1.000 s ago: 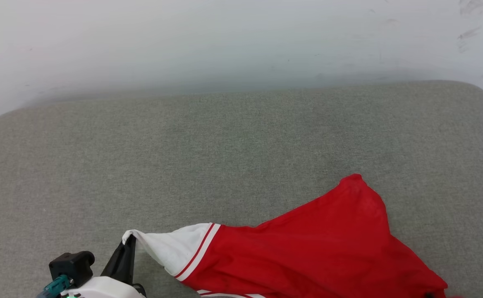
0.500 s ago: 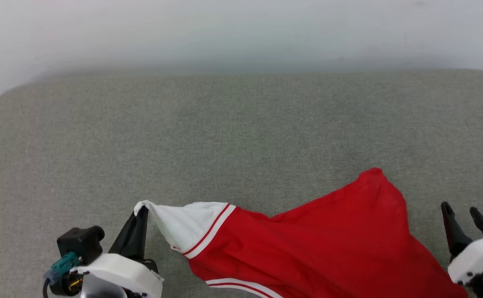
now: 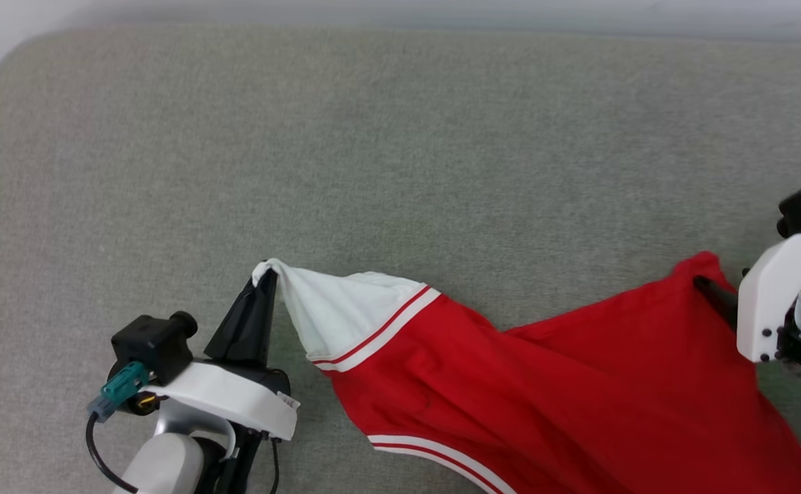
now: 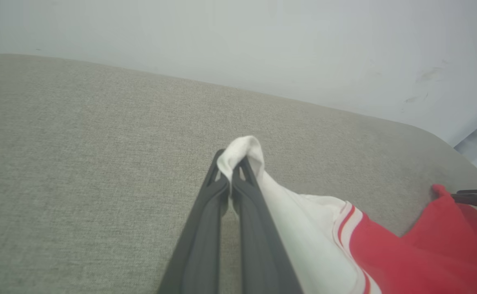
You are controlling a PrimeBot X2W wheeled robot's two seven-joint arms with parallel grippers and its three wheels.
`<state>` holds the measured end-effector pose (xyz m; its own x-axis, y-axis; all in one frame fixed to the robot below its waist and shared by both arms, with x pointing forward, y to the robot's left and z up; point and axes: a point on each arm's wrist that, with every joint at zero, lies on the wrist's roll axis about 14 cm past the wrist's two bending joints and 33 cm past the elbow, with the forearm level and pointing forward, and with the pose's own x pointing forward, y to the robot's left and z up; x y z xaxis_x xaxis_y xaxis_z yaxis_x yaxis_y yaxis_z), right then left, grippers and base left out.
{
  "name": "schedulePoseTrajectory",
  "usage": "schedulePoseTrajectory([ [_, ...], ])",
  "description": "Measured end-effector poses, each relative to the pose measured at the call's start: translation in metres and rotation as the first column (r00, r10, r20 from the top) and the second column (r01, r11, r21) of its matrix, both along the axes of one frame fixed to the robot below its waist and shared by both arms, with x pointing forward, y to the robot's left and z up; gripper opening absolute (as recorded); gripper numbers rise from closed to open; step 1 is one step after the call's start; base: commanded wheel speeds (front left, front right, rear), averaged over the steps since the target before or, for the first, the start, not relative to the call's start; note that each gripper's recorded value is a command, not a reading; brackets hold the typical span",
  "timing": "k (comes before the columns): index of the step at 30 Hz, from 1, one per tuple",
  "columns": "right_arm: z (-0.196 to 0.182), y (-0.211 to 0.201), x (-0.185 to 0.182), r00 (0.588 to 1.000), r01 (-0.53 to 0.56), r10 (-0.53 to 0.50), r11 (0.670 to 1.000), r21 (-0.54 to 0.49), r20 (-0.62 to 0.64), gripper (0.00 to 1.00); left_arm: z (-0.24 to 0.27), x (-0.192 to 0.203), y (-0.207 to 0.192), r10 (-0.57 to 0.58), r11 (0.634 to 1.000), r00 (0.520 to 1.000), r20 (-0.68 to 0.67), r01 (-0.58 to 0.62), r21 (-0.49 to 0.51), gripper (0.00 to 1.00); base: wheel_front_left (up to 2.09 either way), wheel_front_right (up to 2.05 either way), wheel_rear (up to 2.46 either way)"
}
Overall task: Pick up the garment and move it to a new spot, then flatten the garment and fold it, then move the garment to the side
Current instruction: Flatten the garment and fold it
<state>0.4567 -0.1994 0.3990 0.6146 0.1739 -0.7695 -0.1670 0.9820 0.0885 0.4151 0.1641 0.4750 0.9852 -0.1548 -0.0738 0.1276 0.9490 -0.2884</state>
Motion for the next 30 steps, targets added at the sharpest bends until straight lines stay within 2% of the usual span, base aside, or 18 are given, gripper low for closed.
schedulePoseTrajectory([
  [4, -0.022, 0.013, 0.004, 0.993, -0.070, 0.067, 0.997, -0.025, -0.098, 1.00, -0.010, 0.004, 0.001, 0.008, 1.000, 1.000, -0.019, -0.008, -0.008, 0.00, 0.00, 0.00, 0.00],
  [8, -0.046, 0.012, -0.006, 0.968, -0.097, 0.086, 0.995, -0.035, -0.235, 1.00, -0.020, 0.005, 0.004, 0.019, 1.000, 0.999, -0.041, -0.019, -0.014, 0.00, 0.00, 0.00, 0.00],
  [9, -0.049, 0.013, -0.007, 0.963, -0.096, 0.086, 0.995, -0.027, -0.254, 0.76, -0.021, 0.005, 0.005, 0.024, 1.000, 0.999, -0.046, -0.025, -0.017, 0.00, 0.00, 0.00, 0.00],
  [10, -0.050, 0.013, -0.008, 0.960, -0.099, 0.088, 0.995, -0.026, -0.267, 0.36, -0.023, 0.004, 0.007, 0.029, 0.999, 0.998, -0.050, -0.030, -0.017, 0.00, 0.00, 0.00, 0.00],
  [11, -0.051, 0.013, -0.008, 0.958, -0.098, 0.088, 0.995, -0.024, -0.274, 0.00, -0.025, 0.003, 0.007, 0.032, 0.999, 0.998, -0.057, -0.034, -0.020, 0.00, 0.00, 0.00, 0.00],
  [15, -0.048, 0.016, -0.013, 0.957, -0.088, 0.084, 0.996, -0.001, -0.276, 0.00, -0.026, 0.003, 0.006, 0.028, 0.999, 0.998, -0.059, -0.029, -0.024, 0.00, 0.00, 0.00, 0.00],
  [18, -0.040, 0.017, -0.011, 0.971, -0.073, 0.074, 0.997, 0.013, -0.229, 0.00, -0.020, 0.005, 0.006, 0.025, 1.000, 0.999, -0.043, -0.026, -0.017, 0.00, 0.00, 0.00, 0.00],
  [24, 0.000, 0.009, 0.012, 1.000, -0.025, 0.025, 1.000, 0.004, -0.012, 0.00, 0.008, 0.017, 0.017, 0.026, 1.000, 0.999, 0.036, -0.026, 0.011, 0.00, 0.00, 0.00, 0.00],
  [30, 0.065, -0.009, 0.041, 0.971, 0.040, -0.033, 0.999, -0.026, 0.237, 0.00, 0.066, 0.054, 0.019, -0.013, 0.998, 0.984, 0.177, 0.002, 0.061, 0.00, 0.00, 0.00, 0.00],
])
